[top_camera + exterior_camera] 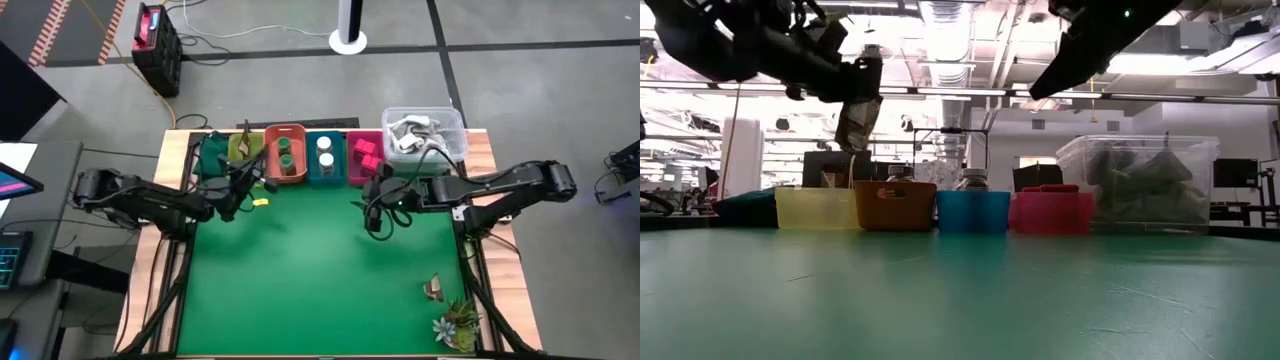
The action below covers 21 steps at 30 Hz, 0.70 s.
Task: Sort spices by type
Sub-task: Put the left orange spice pack into the yellow bin
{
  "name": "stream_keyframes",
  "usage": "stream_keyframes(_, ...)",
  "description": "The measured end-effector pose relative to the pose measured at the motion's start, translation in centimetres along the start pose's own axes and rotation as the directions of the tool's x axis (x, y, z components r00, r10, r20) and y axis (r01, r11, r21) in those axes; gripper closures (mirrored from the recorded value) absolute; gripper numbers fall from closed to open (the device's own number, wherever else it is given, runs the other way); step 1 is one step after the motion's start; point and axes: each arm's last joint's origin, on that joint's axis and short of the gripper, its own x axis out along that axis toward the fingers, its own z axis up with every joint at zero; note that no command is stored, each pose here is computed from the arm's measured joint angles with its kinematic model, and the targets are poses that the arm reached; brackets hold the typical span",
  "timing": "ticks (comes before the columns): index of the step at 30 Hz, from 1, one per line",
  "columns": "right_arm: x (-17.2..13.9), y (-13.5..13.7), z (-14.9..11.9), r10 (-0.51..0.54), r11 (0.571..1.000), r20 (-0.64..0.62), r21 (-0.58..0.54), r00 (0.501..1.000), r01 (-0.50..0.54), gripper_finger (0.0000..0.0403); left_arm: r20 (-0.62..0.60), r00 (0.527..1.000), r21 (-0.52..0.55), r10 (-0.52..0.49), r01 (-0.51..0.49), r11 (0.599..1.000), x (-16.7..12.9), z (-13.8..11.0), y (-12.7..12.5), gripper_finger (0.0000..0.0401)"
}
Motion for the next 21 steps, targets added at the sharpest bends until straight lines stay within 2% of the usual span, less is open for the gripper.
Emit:
stream_keyframes(6, 0.6, 0.3, -0.8, 0.002, 1.0, 0.022, -0.015, 1.0, -0.001, 0.0164, 0.007, 0.99, 0.001, 0.138, -0.138, 0.99, 2.4, -0.6, 1.5, 0.0401)
stream_keyframes(12, 0.6, 0.4, -0.9, 0.005, 1.0, 0.021, -0.021, 1.0, -0.005, 0.0164, -0.043, 0.963, -0.029, 0.266, -0.268, 0.963, 5.2, -3.0, 2.9, 0.0401)
stream_keyframes(21, 0.3, 1.3, -0.8, 0.037, 0.999, 0.035, -0.036, 0.999, -0.036, 0.0164, -0.079, 0.941, -0.008, 0.33, -0.331, 0.944, 7.8, -7.1, 3.6, 0.0401)
